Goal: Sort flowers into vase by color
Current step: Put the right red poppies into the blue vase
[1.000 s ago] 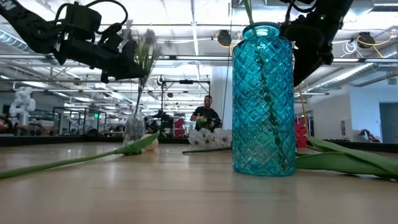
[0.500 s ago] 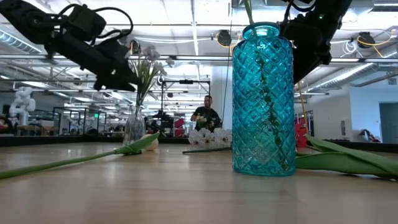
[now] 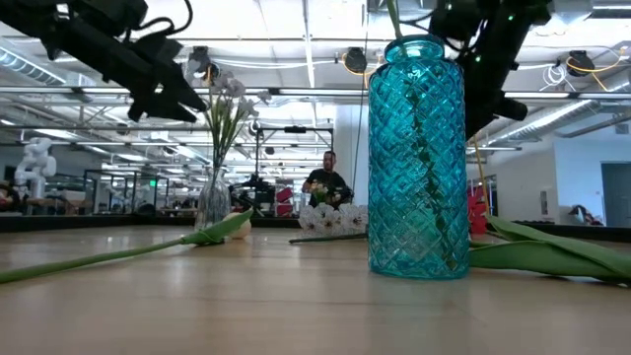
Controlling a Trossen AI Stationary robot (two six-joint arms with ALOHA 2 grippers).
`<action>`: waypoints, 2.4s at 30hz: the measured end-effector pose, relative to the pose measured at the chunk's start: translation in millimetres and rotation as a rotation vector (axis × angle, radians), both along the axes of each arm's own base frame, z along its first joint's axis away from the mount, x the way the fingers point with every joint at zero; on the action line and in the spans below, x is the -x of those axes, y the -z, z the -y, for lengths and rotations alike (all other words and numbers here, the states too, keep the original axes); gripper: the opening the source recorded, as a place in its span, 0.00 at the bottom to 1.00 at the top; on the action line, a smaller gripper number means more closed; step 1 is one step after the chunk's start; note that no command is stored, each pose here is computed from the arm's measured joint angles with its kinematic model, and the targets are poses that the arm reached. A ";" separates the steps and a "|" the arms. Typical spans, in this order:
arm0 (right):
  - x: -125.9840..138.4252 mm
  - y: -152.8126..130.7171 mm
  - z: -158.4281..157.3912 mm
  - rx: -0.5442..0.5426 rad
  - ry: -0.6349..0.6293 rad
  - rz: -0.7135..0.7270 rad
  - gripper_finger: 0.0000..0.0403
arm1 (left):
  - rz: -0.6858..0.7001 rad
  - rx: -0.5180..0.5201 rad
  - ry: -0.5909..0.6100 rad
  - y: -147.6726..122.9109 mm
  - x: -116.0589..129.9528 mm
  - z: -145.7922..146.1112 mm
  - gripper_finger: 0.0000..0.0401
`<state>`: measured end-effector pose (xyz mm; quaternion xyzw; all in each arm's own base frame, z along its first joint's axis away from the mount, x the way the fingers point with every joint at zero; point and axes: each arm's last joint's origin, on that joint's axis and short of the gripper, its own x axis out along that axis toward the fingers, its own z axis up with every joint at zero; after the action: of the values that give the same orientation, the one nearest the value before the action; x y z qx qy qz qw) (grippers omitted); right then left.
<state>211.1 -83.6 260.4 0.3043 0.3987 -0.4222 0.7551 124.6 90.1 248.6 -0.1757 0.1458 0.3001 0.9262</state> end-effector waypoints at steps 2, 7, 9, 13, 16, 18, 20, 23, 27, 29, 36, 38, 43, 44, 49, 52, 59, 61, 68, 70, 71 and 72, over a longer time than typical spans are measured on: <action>5.0 0.1 11.4 -0.001 0.039 -0.005 0.04 | 0.014 0.022 -0.001 -2.8 3.6 4.4 0.54; 12.3 9.6 38.6 -0.011 0.156 -0.056 0.13 | 0.040 0.094 0.025 -3.7 8.6 17.6 0.54; 12.7 17.8 48.7 -0.035 0.190 -0.091 0.18 | 0.029 0.113 0.044 -2.5 9.4 23.2 0.54; 7.6 40.7 63.4 -0.092 0.226 -0.179 0.27 | 0.015 0.137 0.066 -1.1 8.3 31.6 0.54; 2.7 58.5 70.6 -0.147 0.236 -0.234 0.33 | 0.006 0.157 0.076 0.4 6.5 36.7 0.54; -0.4 69.8 73.7 -0.195 0.231 -0.260 0.37 | 0.003 0.158 0.079 0.7 5.5 39.4 0.54; -3.8 80.1 75.2 -0.235 0.223 -0.284 0.40 | 0.004 0.157 0.080 0.6 4.5 41.6 0.54; -9.1 94.4 77.0 -0.296 0.204 -0.299 0.44 | 0.000 0.146 0.084 0.5 3.5 44.3 0.54; -14.5 113.7 79.5 -0.345 0.187 -0.338 0.47 | -0.005 0.136 0.086 0.6 2.4 46.8 0.54; -16.5 122.5 80.7 -0.359 0.175 -0.359 0.46 | -0.005 0.133 0.090 0.5 2.2 47.6 0.54; -7.6 131.9 66.2 -0.325 0.158 -0.360 0.10 | -0.011 0.135 0.114 1.0 0.7 50.5 0.54; 0.2 124.9 57.2 -0.271 0.184 -0.354 0.04 | -0.018 0.137 0.120 1.7 -0.1 51.0 0.54; 21.5 88.6 28.2 -0.163 0.212 -0.207 0.04 | -0.095 0.027 0.179 3.6 -2.1 50.5 0.54; 25.2 79.9 20.0 -0.150 0.205 -0.149 0.03 | -0.108 0.009 0.189 4.0 -2.5 50.4 0.54; 43.7 36.8 -20.5 -0.046 0.098 0.149 0.01 | -0.129 -0.033 0.128 4.1 -2.2 48.2 0.54; 58.4 15.2 -40.1 0.094 -0.041 0.248 0.01 | -0.126 -0.036 0.125 3.7 -2.6 48.0 0.54; 80.6 -9.6 -57.5 0.130 -0.195 0.436 0.02 | -0.102 -0.040 0.135 1.8 -3.8 48.2 0.54; 76.3 -15.4 -59.3 0.119 -0.178 0.527 0.02 | -0.051 -0.051 0.172 -2.5 -6.8 50.7 0.54; 51.9 -58.8 -85.9 0.408 -0.492 0.894 0.01 | 0.149 -0.119 0.293 -18.9 -18.3 72.7 0.54; 50.7 -63.1 -93.4 0.447 -0.525 0.926 0.01 | 0.173 -0.112 0.294 -16.1 -21.4 80.8 0.54; 49.3 -64.1 -97.5 0.449 -0.540 0.940 0.00 | 0.180 -0.102 0.297 -15.0 -23.2 85.4 0.54; 48.0 -64.5 -101.8 0.441 -0.561 0.953 0.00 | 0.183 -0.094 0.303 -14.1 -25.0 89.7 0.54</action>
<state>163.2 18.2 324.8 0.1793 -0.0162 -0.0964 0.9789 149.6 0.4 262.7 -0.1350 0.0717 0.1462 0.9774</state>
